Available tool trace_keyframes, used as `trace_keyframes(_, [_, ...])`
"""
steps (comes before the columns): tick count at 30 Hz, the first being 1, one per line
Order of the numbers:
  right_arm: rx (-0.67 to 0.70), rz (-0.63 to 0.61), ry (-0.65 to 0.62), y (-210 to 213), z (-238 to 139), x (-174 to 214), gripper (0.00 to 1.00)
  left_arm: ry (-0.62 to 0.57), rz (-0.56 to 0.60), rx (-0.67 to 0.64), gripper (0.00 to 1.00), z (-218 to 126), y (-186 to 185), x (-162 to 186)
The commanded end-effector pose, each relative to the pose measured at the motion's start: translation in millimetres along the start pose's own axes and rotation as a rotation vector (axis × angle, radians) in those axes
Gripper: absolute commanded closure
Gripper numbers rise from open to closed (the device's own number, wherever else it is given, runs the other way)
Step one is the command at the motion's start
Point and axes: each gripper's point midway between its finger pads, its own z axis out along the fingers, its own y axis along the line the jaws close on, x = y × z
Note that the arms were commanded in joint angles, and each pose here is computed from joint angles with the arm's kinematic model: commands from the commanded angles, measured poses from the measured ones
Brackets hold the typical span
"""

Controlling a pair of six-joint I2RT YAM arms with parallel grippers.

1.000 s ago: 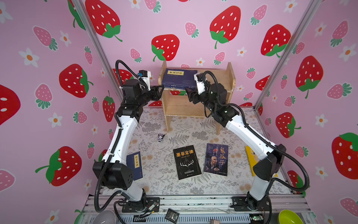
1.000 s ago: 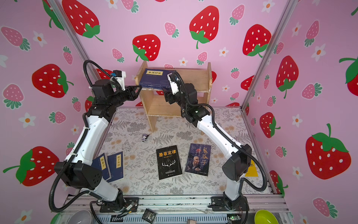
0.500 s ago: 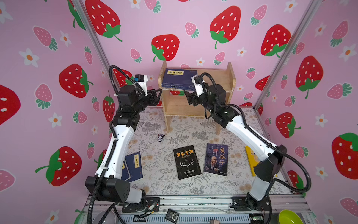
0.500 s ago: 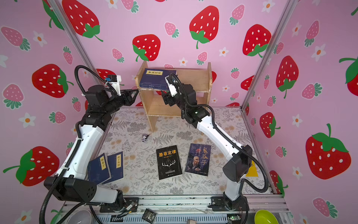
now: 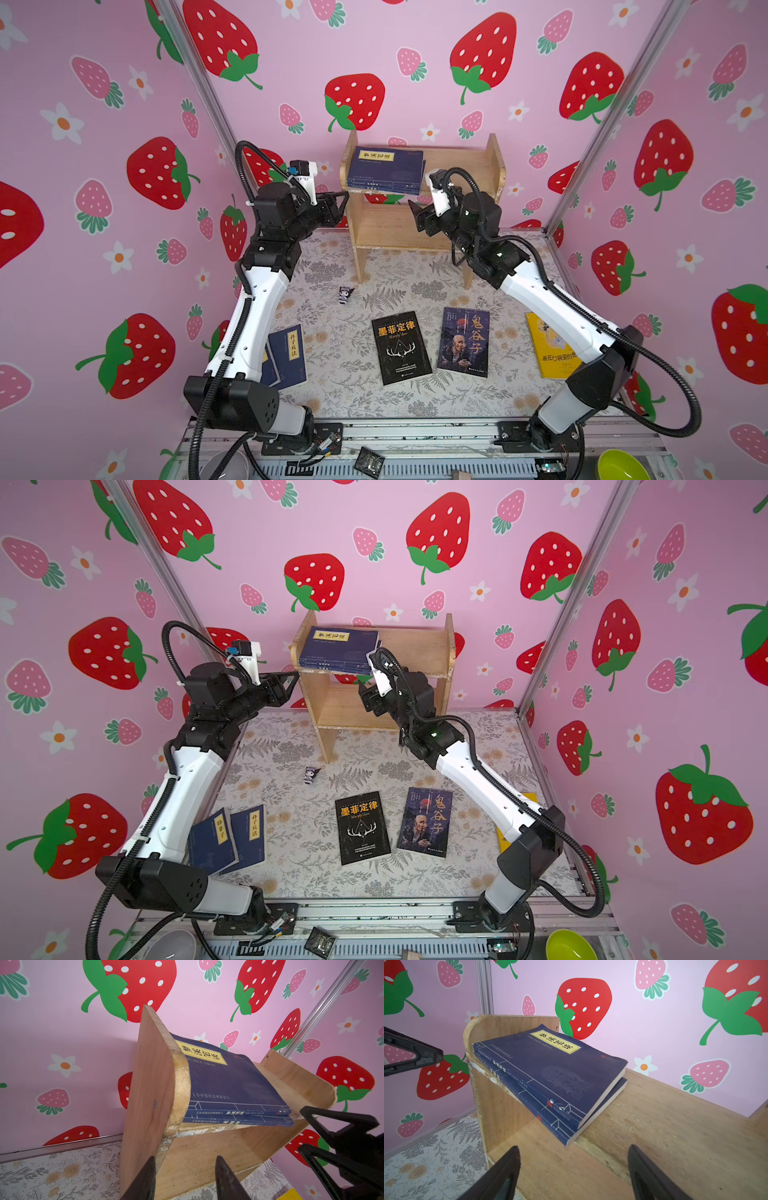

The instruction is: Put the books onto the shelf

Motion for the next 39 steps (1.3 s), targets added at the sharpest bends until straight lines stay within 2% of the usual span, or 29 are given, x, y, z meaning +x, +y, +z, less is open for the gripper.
trace_keyframes(1, [0.02,-0.016,-0.05,-4,10,-15,0.2,-0.035,0.016,0.02,0.53,-5,-7,-10])
trace_keyframes(6, [0.04,0.002,-0.055,-9,22,-16,0.27,-0.038,0.029,0.005,0.53,-9,-7,-11])
trace_keyframes(13, [0.059,0.016,-0.043,-16,36,-10,0.48,-0.039,0.034,-0.004,0.53,-11,-6,-11])
trace_keyframes(14, [0.051,0.013,-0.042,-15,37,-9,0.48,-0.038,0.035,-0.004,0.53,-11,-6,-11])
trace_keyframes(15, [0.04,0.006,-0.04,-13,39,-7,0.53,-0.039,0.035,-0.008,0.53,-11,-6,-11])
trace_keyframes(17, [0.027,-0.004,-0.035,-10,41,-7,0.56,-0.039,0.034,-0.01,0.53,-11,-5,-11])
trace_keyframes(23, [-0.084,-0.01,-0.054,6,31,-15,0.36,-0.042,0.034,-0.014,0.52,-11,-4,-11])
trace_keyframes(25, [-0.075,0.017,-0.076,2,23,-27,0.31,-0.042,0.033,-0.013,0.52,-10,-4,-10])
trace_keyframes(26, [-0.061,0.043,-0.089,-3,18,-35,0.25,-0.044,0.03,-0.012,0.52,-9,-3,-11])
trace_keyframes(28, [0.025,0.126,-0.113,-22,8,-52,0.17,-0.045,0.027,-0.011,0.52,-7,-3,-11])
trace_keyframes(32, [0.262,0.438,-0.095,-71,-3,-63,0.11,-0.064,0.006,-0.007,0.52,-3,-1,-16])
trace_keyframes(35, [0.224,0.508,-0.078,-66,3,-71,0.12,-0.071,-0.006,0.008,0.52,1,-3,-19])
trace_keyframes(39, [0.192,0.532,-0.066,-60,17,-70,0.12,-0.081,-0.016,0.031,0.51,3,-6,-23])
